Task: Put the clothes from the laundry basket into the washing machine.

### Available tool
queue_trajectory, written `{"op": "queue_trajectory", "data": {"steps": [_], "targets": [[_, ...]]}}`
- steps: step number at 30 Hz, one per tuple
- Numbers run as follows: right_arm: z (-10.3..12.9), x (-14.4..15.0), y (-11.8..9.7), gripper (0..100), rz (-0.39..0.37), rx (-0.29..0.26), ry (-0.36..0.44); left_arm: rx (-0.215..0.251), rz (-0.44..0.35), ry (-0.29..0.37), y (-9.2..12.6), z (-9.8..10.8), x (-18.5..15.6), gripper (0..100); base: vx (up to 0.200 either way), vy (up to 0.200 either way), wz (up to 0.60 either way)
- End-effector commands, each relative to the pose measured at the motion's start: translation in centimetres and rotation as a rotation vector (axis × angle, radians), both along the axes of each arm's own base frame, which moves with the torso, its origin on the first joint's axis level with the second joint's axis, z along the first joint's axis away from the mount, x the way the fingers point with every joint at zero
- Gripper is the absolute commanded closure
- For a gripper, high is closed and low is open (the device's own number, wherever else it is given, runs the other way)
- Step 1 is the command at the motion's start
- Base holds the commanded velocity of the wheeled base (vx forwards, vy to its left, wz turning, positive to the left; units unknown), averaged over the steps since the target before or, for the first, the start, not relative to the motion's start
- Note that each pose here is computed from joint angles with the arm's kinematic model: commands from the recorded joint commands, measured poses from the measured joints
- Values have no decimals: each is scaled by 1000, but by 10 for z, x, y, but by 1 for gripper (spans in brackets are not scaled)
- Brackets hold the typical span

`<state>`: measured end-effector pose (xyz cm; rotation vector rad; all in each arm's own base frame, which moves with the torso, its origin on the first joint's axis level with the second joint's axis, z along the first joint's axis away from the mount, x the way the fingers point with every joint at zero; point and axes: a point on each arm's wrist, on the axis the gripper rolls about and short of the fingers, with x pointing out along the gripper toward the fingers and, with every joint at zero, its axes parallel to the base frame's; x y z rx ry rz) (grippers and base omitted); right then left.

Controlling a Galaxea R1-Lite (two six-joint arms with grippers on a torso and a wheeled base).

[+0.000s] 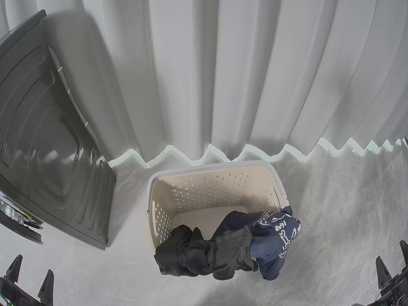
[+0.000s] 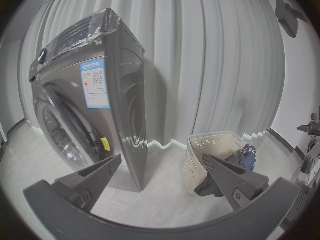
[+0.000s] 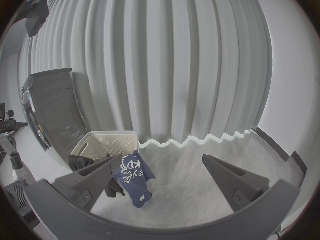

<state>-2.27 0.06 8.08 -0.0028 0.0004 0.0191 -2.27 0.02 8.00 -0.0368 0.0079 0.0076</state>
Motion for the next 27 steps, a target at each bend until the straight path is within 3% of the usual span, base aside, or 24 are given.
{"op": "queue_trajectory", "data": {"steps": [1, 18, 27], "targets": [[-5, 0, 0, 0, 1, 0, 0, 0, 0, -2, 0, -4, 0, 0, -200, 0, 0], [-5, 0, 0, 0, 1, 0, 0, 0, 0, -2, 0, -4, 0, 0, -200, 0, 0], [-5, 0, 0, 0, 1, 0, 0, 0, 0, -2, 0, -4, 0, 0, 0, 0, 0]]}}
